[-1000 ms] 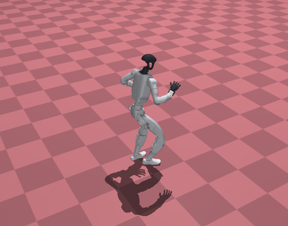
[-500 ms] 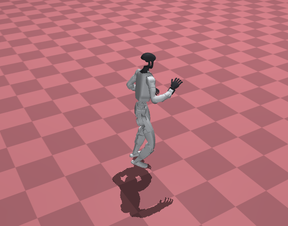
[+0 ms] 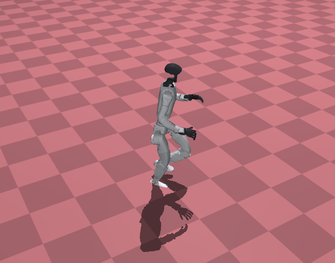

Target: Dance

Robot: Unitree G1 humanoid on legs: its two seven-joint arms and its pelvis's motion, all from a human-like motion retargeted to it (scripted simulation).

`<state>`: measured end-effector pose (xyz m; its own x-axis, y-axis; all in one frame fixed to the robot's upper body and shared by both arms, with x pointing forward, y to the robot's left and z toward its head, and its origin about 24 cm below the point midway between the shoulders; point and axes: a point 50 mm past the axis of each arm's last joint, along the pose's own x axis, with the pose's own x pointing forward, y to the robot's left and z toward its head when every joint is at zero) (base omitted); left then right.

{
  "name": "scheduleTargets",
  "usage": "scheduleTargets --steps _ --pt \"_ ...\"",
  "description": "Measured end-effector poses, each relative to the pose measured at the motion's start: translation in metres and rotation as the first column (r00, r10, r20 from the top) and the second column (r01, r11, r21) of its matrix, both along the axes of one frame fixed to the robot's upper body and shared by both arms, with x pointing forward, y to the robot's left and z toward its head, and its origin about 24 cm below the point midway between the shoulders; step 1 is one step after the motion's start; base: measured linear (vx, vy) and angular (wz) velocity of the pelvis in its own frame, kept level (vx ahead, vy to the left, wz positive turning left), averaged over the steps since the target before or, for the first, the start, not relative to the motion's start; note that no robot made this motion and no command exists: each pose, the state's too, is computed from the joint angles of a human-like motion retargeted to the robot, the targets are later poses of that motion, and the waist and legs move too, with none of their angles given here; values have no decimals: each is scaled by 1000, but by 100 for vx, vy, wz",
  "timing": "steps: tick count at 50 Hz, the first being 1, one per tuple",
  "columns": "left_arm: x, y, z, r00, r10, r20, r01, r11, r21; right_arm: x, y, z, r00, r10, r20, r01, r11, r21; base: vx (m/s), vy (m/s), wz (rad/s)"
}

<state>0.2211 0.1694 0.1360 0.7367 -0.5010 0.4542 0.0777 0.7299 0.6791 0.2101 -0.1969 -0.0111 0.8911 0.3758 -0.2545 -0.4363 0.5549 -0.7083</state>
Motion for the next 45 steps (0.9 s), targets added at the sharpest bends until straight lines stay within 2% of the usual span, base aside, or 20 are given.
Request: scheduleTargets --steps 5,12,19,24,30,35,38,45 --pt "-6 6 8 999 51 17 -49 996 -80 -2 -36 -3 992 -125 3 125 989 -78 18 -7 -39" --pt "-22 51 -44 923 331 -198 -359 924 -129 13 -39 24 949 -235 208 236 971 21 39 6 -42" --pt "-57 82 -111 715 541 -443 -629 775 -68 40 -20 88 807 -200 556 181 979 89 45 16 -47" --pt "-79 89 -136 601 628 -494 -732 681 -25 45 2 117 697 -148 701 100 989 110 41 14 -53" --pt "-79 87 -145 562 694 -451 -765 643 35 36 34 128 675 -68 735 -74 985 159 40 9 -69" --pt "-59 87 -146 569 718 -401 -755 649 92 20 49 126 720 84 689 -219 969 111 45 -5 -93" --pt "-44 83 -139 607 710 -357 -738 670 77 11 46 120 750 130 648 -234 969 77 42 -14 -75" --pt "-14 67 -114 704 673 -227 -695 718 -26 -1 29 105 810 108 577 -176 982 62 30 -12 -37"
